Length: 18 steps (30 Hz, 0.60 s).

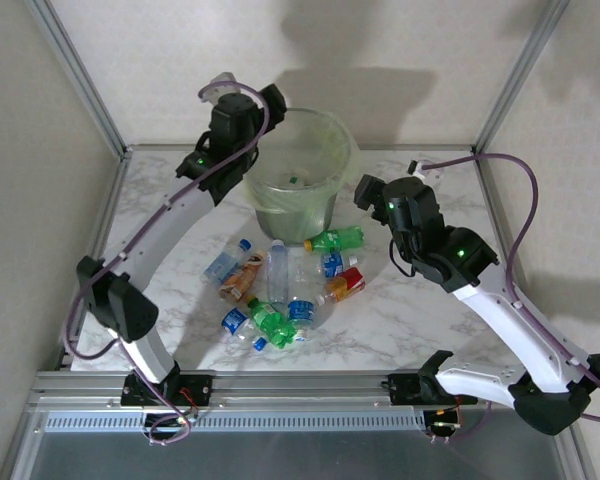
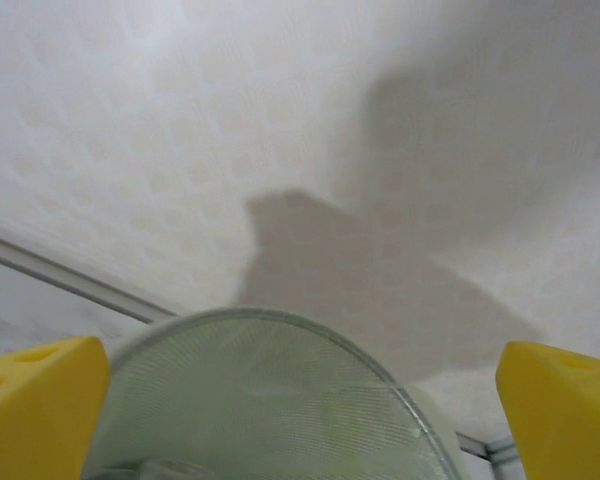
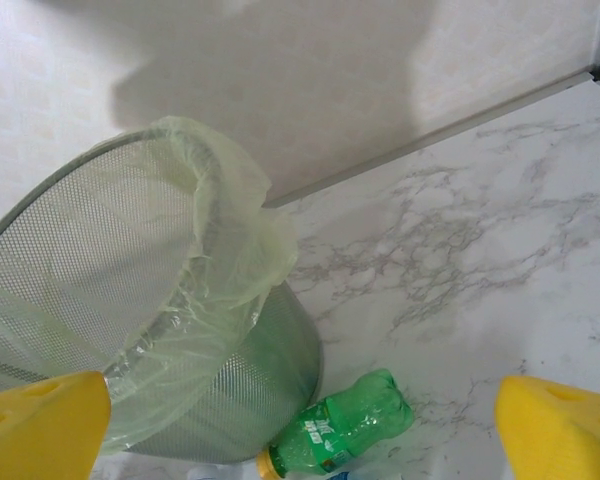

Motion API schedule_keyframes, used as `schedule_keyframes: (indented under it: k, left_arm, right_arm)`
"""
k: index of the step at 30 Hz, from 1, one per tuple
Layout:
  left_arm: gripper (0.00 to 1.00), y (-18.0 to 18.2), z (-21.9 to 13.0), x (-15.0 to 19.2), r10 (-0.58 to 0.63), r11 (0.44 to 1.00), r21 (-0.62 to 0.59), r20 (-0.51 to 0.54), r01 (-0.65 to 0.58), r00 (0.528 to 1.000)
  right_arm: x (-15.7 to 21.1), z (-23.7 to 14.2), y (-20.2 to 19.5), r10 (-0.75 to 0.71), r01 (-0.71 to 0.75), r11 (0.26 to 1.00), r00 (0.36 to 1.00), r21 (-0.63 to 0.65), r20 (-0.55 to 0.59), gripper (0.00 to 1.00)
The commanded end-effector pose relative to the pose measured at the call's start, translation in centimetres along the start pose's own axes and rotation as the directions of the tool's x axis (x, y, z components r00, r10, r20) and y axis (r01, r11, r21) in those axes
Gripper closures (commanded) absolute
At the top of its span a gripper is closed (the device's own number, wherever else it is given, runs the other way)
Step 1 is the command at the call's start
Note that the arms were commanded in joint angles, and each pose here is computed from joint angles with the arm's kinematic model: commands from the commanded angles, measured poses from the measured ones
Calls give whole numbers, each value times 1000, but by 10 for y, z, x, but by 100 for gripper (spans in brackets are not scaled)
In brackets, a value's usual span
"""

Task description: Put the plastic bottles in the bin

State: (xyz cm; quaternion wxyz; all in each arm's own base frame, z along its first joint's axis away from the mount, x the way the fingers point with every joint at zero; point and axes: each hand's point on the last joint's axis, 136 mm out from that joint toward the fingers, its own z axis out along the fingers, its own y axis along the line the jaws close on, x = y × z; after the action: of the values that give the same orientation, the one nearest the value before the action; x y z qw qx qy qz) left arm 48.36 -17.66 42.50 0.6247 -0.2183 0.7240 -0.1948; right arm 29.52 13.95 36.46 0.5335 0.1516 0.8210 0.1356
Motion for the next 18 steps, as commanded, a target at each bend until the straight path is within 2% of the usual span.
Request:
schedule_keyframes:
  k: [1,4,7,13,15,18]
  left_arm:
    - [0,17,-68,-74,10,999,-33,175,-4,985]
    - [0,52,-103,-85,30,996,-86,215,-11,976]
    - [1,96,-123,-77,58,989,-145,179,-32,982]
    - [0,171,-128,-7,92,970,-221,-39,-98,995]
    - [1,185,-124,27,121,964,-218,-149,-152,981]
    - [0,200,-116,84,151,957,-183,-349,-226,925]
  right_arm:
    - [-5,-5,-5,19,-19,1000,1000,-2,10,1]
    - [-2,-3,-6,21,-21,1000,1000,-3,4,1]
    - [3,0,-9,24,-24,1000,1000,7,-5,1]
    - [12,8,-14,46,-46,999,999,11,-20,2]
    - [13,9,-15,49,-49,999,999,16,-24,1]
    - [15,11,-17,52,-51,999,998,19,-31,1]
